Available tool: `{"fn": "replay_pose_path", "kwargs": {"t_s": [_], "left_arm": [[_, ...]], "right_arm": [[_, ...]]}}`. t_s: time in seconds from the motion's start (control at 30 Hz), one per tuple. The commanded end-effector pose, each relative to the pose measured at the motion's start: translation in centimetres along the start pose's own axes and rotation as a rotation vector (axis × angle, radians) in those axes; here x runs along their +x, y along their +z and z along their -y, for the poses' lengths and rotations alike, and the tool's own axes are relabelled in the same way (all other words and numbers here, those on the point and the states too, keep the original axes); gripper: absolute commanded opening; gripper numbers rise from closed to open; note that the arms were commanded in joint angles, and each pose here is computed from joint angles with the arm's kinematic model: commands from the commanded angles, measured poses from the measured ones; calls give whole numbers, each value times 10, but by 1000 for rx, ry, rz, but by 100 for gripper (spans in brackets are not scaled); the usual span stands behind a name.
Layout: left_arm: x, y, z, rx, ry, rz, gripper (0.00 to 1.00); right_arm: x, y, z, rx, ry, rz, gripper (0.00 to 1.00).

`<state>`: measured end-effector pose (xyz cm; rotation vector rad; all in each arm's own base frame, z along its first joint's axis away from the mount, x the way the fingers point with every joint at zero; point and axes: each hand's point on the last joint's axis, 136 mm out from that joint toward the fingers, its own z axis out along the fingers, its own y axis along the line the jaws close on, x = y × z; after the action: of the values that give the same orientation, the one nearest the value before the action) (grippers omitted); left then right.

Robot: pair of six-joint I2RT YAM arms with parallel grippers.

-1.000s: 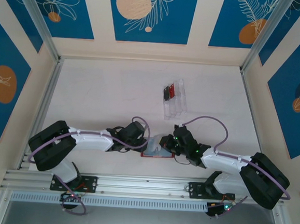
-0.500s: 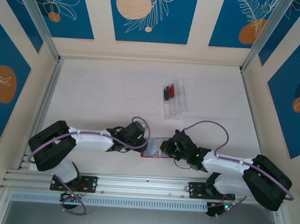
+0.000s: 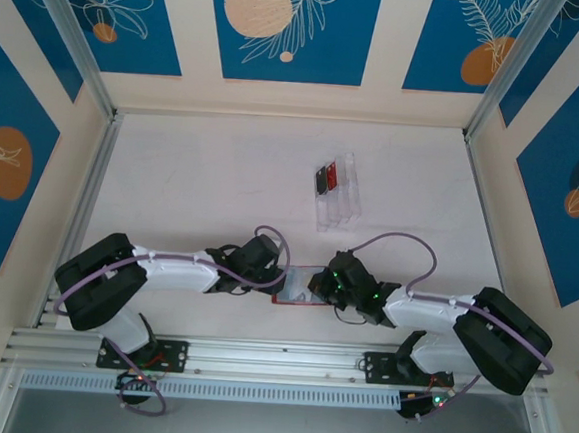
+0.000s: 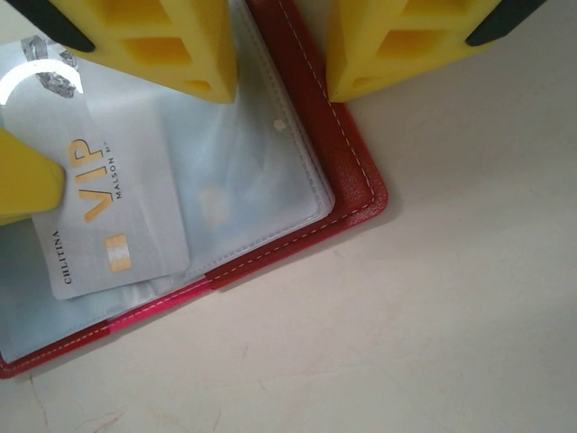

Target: Put the credit cards into the card holder

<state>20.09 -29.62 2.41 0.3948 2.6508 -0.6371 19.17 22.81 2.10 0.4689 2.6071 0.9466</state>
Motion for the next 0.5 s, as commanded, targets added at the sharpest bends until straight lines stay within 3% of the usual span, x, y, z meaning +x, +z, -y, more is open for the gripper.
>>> {"fn": "replay_pose_path", "kwargs": {"t_s": [0.0, 0.47], "left_arm": [[35, 2, -16, -59, 19, -121, 31], [34, 3, -15, -60, 20, -123, 33]], "right_arm": [[9, -1, 36, 151, -29, -45, 0], [13, 8, 26, 145, -108, -114, 0]]}}
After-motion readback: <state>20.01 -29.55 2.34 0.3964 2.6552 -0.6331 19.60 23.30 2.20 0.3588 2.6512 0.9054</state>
